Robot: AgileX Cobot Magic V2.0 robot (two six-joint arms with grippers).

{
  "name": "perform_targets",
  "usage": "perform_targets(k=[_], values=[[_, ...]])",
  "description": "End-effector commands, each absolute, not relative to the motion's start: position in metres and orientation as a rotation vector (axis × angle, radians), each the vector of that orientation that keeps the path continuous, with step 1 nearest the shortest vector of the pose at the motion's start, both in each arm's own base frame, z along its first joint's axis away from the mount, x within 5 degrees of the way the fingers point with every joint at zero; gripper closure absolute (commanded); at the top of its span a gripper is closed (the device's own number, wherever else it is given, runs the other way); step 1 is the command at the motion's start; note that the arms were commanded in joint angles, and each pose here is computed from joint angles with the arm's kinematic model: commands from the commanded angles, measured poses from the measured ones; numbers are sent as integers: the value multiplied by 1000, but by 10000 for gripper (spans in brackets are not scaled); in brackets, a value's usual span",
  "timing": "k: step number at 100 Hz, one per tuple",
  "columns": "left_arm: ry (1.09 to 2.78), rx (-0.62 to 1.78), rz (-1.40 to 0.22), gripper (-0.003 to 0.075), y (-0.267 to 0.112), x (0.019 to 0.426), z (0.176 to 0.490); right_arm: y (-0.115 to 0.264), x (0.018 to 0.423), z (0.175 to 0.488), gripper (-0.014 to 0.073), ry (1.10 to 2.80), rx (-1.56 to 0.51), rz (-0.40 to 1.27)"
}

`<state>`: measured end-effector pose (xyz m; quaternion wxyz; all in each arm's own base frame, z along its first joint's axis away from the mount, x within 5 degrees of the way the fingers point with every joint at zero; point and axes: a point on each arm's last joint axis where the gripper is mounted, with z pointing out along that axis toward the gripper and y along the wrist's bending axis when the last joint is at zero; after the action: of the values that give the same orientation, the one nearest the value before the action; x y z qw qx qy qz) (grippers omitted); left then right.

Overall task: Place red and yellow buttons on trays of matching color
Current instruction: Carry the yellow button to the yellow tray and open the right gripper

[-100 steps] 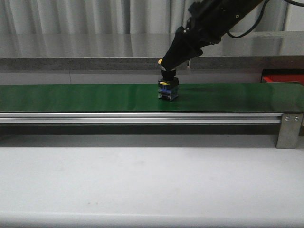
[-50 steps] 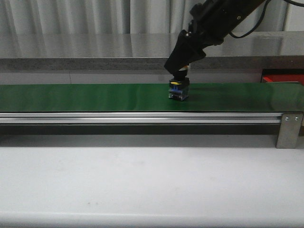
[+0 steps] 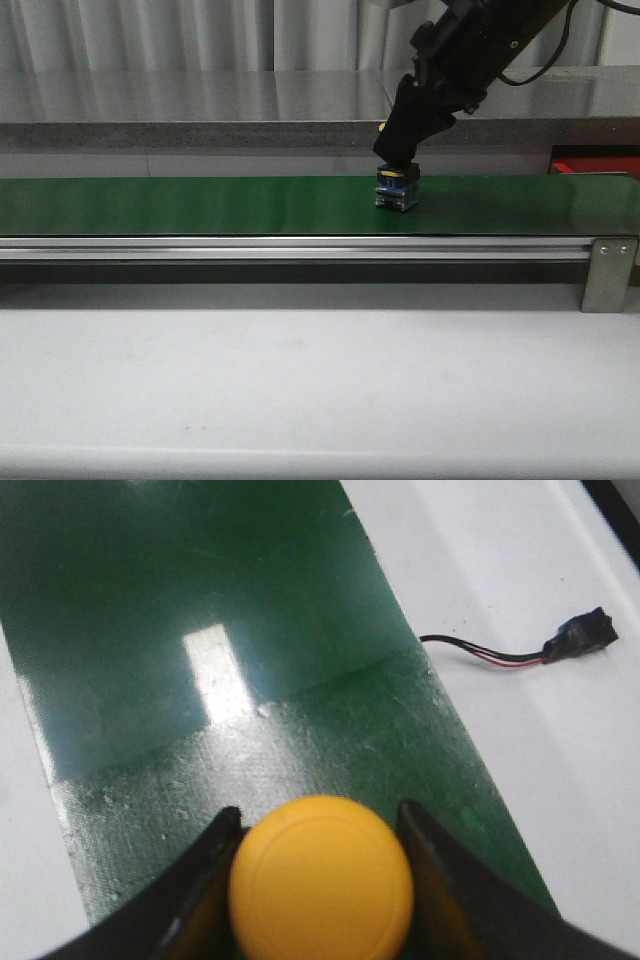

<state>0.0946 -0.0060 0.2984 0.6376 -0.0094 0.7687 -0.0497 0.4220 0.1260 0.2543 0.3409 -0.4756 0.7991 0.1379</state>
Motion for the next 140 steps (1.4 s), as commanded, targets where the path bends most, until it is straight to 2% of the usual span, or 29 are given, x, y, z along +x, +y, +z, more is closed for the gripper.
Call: perform_targets(k=[1,10,34,53,79,93,112,124,140], values=[[1654,-40,-128,741,-6,96,314,124,417,287,472,2019,-1201,332],[1654,-40,-128,741,-6,96,314,123,416,288,524,2036,-1197,320],[1654,-40,-128,741,-6,96,314,92,402,328,524,2026,-1104,270],[1654,-40,-128,741,-6,96,314,27,388,355,526,2114,-904,250],[1654,-40,-128,741,-6,96,314,-67,373,361,526,2254,-505,212],[1654,-40,-128,741,-6,96,314,-101,363,347,526,2286,-353,159],[1654,-40,-128,741,-6,96,314,-134,353,301,526,2320,-122,65],[1654,-40,-128,741,-6,96,314,-142,346,272,526,2325,-8,15],[1654,-40,-128,741,-6,96,314,-146,340,252,526,2320,56,-71]])
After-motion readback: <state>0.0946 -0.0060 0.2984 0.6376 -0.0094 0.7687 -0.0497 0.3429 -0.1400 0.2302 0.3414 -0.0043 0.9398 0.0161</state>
